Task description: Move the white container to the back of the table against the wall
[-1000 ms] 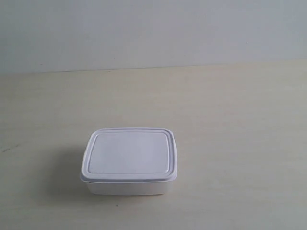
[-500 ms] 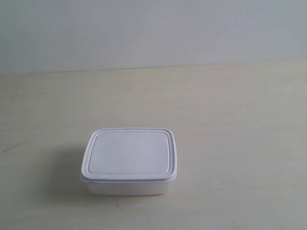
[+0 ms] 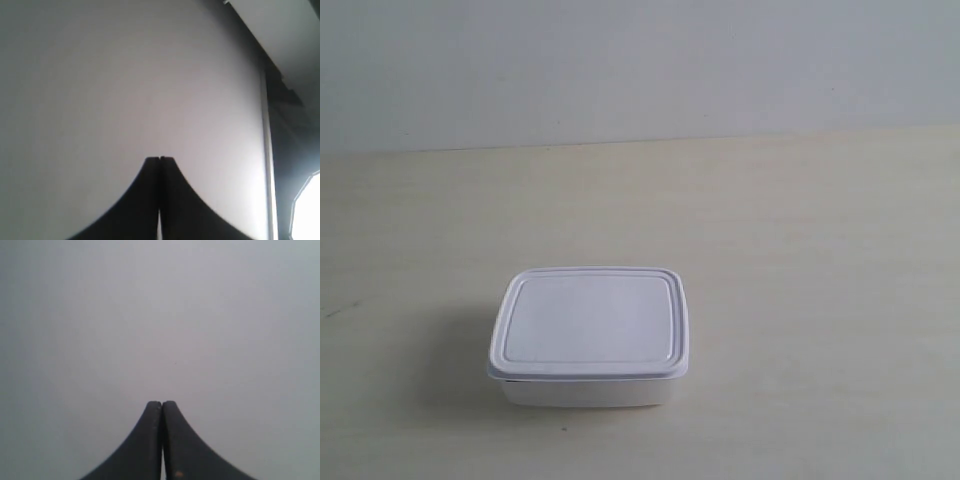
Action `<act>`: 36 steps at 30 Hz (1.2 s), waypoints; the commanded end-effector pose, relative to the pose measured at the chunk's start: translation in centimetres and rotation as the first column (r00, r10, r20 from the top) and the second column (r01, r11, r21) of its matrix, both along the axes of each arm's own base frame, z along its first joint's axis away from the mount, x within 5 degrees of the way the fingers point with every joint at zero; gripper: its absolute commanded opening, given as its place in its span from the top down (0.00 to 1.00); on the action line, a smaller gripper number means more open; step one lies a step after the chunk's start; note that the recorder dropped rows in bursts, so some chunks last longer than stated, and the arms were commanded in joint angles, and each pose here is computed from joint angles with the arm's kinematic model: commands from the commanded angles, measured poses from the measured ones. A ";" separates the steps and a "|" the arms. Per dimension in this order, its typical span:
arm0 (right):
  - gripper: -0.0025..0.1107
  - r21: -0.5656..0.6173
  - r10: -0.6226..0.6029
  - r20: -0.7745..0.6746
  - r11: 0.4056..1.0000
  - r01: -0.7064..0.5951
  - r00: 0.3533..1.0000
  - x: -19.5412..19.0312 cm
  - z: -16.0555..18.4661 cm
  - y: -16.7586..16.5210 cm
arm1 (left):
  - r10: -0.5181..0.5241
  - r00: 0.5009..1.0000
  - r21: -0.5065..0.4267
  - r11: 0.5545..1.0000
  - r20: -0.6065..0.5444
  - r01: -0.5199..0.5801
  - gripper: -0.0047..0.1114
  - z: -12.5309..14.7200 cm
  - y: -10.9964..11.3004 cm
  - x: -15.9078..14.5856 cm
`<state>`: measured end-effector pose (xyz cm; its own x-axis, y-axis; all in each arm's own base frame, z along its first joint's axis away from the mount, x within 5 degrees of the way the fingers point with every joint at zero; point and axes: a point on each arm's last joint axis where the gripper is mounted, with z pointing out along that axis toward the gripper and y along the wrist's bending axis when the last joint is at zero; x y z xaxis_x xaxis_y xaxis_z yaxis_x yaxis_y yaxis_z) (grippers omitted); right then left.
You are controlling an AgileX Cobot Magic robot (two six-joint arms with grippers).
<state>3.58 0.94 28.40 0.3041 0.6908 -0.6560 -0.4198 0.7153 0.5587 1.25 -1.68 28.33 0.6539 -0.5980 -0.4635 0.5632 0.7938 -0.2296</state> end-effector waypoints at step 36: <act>0.98 -0.459 0.213 -0.271 0.828 -0.321 0.939 6.0 13.1 3.9 | 0.052 0.743 0.360 0.896 -0.668 0.261 0.96 13.1 -2.3 7.4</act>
